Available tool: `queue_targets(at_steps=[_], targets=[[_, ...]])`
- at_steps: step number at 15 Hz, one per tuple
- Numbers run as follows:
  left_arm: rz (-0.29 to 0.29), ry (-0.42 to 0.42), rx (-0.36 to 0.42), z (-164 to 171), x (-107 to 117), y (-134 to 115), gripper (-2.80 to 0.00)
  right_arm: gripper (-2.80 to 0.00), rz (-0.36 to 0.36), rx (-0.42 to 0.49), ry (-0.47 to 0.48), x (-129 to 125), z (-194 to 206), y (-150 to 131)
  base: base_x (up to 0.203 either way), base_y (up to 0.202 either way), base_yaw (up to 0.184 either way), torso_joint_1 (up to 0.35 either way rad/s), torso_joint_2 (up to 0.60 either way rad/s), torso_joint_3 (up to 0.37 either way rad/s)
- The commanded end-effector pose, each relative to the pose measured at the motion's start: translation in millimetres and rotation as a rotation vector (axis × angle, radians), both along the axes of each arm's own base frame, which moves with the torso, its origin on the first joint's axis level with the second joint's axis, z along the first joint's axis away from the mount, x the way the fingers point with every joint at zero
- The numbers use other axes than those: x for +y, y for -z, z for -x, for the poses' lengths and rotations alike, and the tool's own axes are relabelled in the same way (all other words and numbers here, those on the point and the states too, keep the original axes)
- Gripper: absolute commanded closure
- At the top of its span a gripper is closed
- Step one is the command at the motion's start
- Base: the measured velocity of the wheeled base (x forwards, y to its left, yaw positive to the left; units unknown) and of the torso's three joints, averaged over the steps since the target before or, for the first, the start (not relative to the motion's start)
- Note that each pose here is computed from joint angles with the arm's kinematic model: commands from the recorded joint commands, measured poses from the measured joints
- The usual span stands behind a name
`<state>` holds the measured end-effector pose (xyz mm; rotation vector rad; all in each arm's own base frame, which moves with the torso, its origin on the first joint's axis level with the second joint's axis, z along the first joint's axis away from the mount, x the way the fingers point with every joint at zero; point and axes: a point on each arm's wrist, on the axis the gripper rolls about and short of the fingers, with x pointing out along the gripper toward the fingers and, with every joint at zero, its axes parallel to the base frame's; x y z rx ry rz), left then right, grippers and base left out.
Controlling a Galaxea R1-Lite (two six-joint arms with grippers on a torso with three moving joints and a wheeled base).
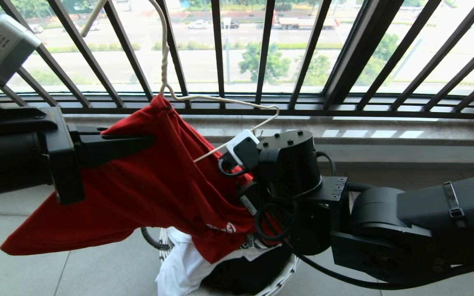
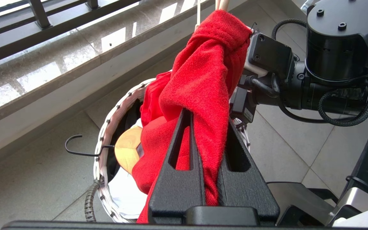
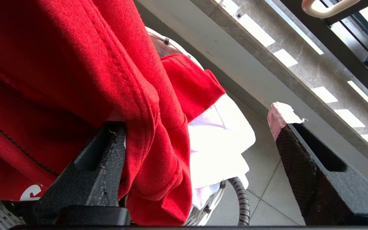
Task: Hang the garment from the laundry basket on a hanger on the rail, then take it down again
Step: Hang the clothes on the clothes rack
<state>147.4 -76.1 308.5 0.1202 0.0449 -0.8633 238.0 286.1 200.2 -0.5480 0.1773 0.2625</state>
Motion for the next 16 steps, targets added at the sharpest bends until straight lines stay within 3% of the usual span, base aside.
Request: queue_targets(at_steps=[1,7,10,16], targets=[[0.000,0.002,-0.001,0,0,0,0.00,0.00,0.001,-0.001,0.003,1,-1,1,0.000,0.000,0.000,0.000,0.00,0.000],[0.008,0.002,-0.012,3,1,-3,0.00,0.00,-0.055,0.029,-0.088,0,-14,-1,0.000,0.000,0.000,0.000,0.00,0.000],[0.019,0.001,-0.030,10,4,-6,0.00,0.00,-0.119,0.021,-0.076,-17,-38,-13,0.000,0.000,0.000,0.000,0.00,0.000],[0.018,0.001,-0.029,10,4,-6,0.00,0.00,-0.144,0.046,-0.093,-42,-57,-22,0.000,0.000,0.000,0.000,0.00,0.000]])
